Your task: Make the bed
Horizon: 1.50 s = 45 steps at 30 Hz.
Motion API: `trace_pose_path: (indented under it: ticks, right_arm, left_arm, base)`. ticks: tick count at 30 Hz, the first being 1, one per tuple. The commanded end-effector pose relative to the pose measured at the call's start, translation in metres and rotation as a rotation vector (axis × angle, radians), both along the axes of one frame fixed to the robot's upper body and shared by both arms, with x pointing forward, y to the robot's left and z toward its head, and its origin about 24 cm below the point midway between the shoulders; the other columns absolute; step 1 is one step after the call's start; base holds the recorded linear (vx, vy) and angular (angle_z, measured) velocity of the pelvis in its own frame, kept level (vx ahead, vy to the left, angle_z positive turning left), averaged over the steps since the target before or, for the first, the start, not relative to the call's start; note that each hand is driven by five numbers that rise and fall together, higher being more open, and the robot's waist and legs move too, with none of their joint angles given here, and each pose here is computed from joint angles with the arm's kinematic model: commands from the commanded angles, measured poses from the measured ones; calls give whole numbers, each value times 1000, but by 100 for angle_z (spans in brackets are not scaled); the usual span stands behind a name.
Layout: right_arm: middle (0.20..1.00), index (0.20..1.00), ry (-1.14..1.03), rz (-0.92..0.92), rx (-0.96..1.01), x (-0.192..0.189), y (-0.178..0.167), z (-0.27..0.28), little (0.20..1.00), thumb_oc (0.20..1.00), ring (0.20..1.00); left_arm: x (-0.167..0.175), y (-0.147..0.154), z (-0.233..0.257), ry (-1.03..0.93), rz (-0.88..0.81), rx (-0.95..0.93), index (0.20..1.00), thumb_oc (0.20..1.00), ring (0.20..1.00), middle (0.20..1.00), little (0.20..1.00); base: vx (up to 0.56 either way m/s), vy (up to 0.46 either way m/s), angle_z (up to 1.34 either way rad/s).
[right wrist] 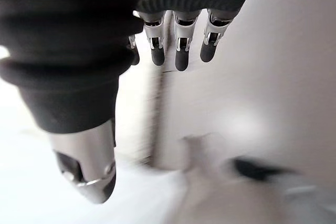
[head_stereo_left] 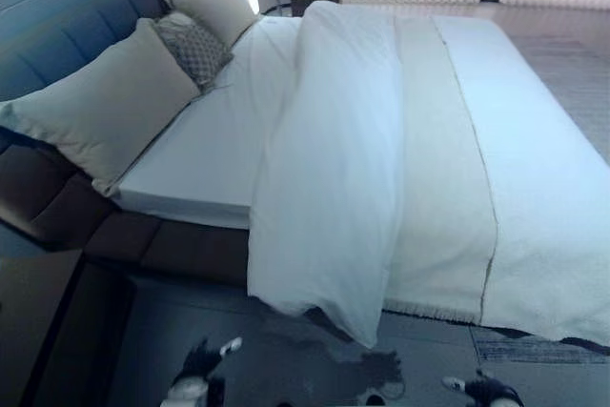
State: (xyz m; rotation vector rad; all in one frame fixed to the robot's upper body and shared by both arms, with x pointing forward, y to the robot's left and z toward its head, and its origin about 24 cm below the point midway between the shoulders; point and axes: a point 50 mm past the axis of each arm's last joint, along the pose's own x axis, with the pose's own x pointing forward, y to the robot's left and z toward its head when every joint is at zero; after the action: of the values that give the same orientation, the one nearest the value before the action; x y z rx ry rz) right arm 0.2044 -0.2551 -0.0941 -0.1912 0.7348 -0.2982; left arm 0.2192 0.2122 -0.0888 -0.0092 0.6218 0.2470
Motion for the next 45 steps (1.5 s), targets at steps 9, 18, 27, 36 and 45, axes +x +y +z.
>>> trace_pose_path:
  ticks: [9, 18, 27, 36, 45]
  right_arm:
    - [1000, 1000, -587, 259, 116, 114, 49, 129, 1000, 1000, 1000]
    - [1000, 1000, -934, 441, 459, 162, 129, 240, 1000, 1000, 1000]
    - [1000, 1000, -1059, 548, 664, 172, 166, 304, 1000, 1000, 1000]
    - [1000, 1000, -1168, 505, 523, 187, 169, 367, 1000, 1000, 1000]
    - [1000, 1000, -1194, 513, 283, 196, 169, 402, 1000, 1000, 1000]
  left_arm:
    - [85, -41, 97, -425, -209, -353, 1000, 1000, 1000, 1000, 1000]
    - [136, -99, 200, -662, -486, -621, 1000, 1000, 1000, 1000, 1000]
    - [156, -126, 254, -772, -474, -765, 1000, 1000, 1000, 1000, 1000]
    - [180, -102, 310, -907, -359, -611, 1000, 1000, 1000, 1000, 1000]
    - [190, -76, 359, -1025, -251, -399, 1000, 1000, 1000, 1000, 1000]
  base:
    - [180, 182, -37]
    - [32, 225, -29]
    - [104, -7, -2]
    - [-11, -85, 15]
    - [21, 1, 9]
